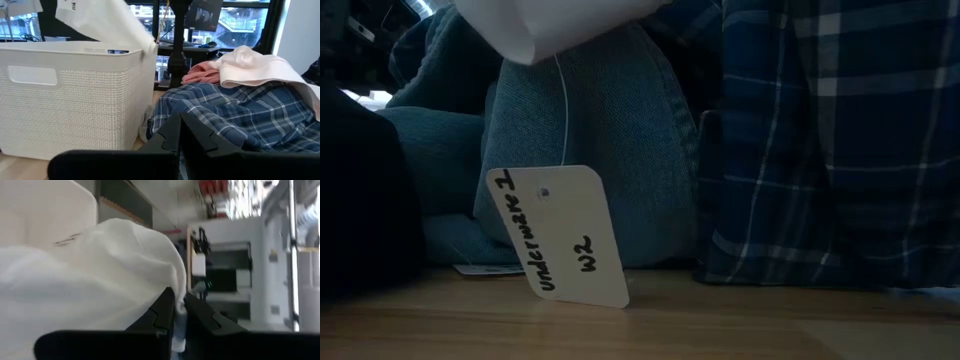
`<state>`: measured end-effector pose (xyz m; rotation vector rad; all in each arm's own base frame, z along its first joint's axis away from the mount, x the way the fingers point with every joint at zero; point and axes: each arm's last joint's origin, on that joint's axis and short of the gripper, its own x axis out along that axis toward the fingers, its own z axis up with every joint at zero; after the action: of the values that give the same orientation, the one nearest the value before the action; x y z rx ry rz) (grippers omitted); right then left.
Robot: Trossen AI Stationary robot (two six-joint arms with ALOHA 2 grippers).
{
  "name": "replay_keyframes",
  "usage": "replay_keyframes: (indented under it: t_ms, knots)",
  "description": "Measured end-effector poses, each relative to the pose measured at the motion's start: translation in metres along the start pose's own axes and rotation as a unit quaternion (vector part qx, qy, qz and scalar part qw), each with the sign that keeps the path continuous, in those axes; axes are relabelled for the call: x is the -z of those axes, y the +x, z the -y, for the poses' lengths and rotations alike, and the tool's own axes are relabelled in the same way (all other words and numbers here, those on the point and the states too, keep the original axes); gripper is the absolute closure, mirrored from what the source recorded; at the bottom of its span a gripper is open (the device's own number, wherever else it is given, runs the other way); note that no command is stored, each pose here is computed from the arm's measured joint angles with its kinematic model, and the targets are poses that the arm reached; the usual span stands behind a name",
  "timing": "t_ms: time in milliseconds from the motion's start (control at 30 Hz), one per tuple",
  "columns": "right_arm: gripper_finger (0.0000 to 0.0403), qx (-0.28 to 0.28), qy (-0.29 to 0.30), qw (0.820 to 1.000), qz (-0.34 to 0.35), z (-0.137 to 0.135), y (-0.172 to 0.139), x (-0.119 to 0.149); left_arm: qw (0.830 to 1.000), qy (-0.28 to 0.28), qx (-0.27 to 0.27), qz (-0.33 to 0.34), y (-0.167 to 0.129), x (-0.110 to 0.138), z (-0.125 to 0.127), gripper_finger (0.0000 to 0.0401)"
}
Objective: Sort clothes
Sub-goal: Put the white shorts into the white laundry bin
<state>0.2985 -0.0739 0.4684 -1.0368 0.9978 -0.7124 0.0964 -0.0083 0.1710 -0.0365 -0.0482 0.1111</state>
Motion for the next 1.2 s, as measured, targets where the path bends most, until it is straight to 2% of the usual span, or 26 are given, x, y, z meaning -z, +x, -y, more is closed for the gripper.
replay_keyframes:
  t_ms: [267, 433, 833, 1100, 1200]
  knots:
    - [0.0366, -0.051, 0.041, 0.998, 0.001, -0.007, 0.02, 0.011, 1.0, 0.0, 0.0, 0.0, 0.0, 0.0, 0.0, 0.04]
    - [0.0366, -0.039, 0.048, 0.996, -0.059, -0.017, 0.037, 0.019, 1.0, 0.0, 0.0, 0.0, 0.0, 0.0, 0.0, 0.04]
    - [0.0365, -0.105, 0.055, 0.986, -0.116, -0.057, 0.074, 0.039, 1.0, 0.0, 0.0, 0.0, 0.0, 0.0, 0.0, 0.04]
    - [0.0363, -0.112, 0.073, 0.976, -0.17, -0.074, 0.083, 0.05, 1.0, 0.0, 0.0, 0.0, 0.0, 0.0, 0.0, 0.04]
    - [0.0341, -0.135, 0.08, 0.973, -0.17, -0.076, 0.083, 0.053, 1.0, 0.0, 0.0, 0.0, 0.0, 0.0, 0.0, 0.04]
